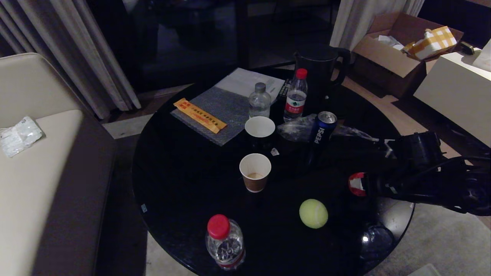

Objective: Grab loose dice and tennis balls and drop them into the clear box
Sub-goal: Pick up toys out of the box, then put the toys in the box

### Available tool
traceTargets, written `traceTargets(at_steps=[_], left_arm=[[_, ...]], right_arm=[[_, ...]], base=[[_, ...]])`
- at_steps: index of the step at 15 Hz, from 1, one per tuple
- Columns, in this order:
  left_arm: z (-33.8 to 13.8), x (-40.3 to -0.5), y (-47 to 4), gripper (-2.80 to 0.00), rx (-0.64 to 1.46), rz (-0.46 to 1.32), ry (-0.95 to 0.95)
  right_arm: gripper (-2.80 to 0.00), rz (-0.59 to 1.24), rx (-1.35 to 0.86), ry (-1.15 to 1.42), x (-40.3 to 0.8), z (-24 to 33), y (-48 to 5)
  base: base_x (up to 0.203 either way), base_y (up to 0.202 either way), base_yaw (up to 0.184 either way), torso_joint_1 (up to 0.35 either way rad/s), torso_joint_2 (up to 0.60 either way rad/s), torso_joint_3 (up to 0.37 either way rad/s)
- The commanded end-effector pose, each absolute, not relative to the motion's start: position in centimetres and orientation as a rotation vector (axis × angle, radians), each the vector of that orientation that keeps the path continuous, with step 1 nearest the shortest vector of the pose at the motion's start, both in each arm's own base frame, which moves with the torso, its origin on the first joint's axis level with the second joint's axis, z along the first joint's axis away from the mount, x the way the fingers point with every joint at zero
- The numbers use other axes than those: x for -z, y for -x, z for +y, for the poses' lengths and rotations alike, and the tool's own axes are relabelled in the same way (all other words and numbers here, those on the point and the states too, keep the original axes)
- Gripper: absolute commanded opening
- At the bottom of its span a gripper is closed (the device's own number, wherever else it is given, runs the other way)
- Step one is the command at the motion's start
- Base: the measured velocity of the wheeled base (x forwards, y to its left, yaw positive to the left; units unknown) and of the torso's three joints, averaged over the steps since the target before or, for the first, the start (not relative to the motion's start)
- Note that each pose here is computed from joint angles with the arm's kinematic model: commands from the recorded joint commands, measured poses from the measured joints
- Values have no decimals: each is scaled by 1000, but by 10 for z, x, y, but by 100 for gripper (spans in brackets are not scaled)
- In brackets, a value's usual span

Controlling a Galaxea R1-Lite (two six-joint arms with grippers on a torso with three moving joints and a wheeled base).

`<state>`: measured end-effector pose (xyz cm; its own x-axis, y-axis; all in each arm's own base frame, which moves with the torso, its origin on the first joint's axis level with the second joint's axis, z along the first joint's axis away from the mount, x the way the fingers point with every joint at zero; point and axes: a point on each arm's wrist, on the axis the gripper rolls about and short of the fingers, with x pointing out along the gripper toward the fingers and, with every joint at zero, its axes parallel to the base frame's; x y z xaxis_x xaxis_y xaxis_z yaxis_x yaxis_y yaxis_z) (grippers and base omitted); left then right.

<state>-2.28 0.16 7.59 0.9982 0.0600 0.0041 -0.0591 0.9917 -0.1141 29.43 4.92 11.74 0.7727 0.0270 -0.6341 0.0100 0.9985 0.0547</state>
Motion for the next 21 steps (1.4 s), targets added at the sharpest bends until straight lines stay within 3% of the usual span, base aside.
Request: traceTargets(at_steps=[1,7,14,21], left_arm=[[2,-76,23,-280,-61,-5,115],[2,-76,23,-280,-61,-5,115],[2,-76,23,-280,-61,-5,115],[2,-76,23,-280,-61,-5,115]], right_arm=[[-280,706,-4,-50,-111,50,-300],[-280,640,-6,-60,-134,48,-286],[-280,560,13,-61,-180,22,-153],[-280,394,73,-49,-120,-2,-18]], base=[[0,0,0,0,0,0],[0,0,0,0,0,0],[0,0,0,0,0,0],[0,0,0,0,0,0]])
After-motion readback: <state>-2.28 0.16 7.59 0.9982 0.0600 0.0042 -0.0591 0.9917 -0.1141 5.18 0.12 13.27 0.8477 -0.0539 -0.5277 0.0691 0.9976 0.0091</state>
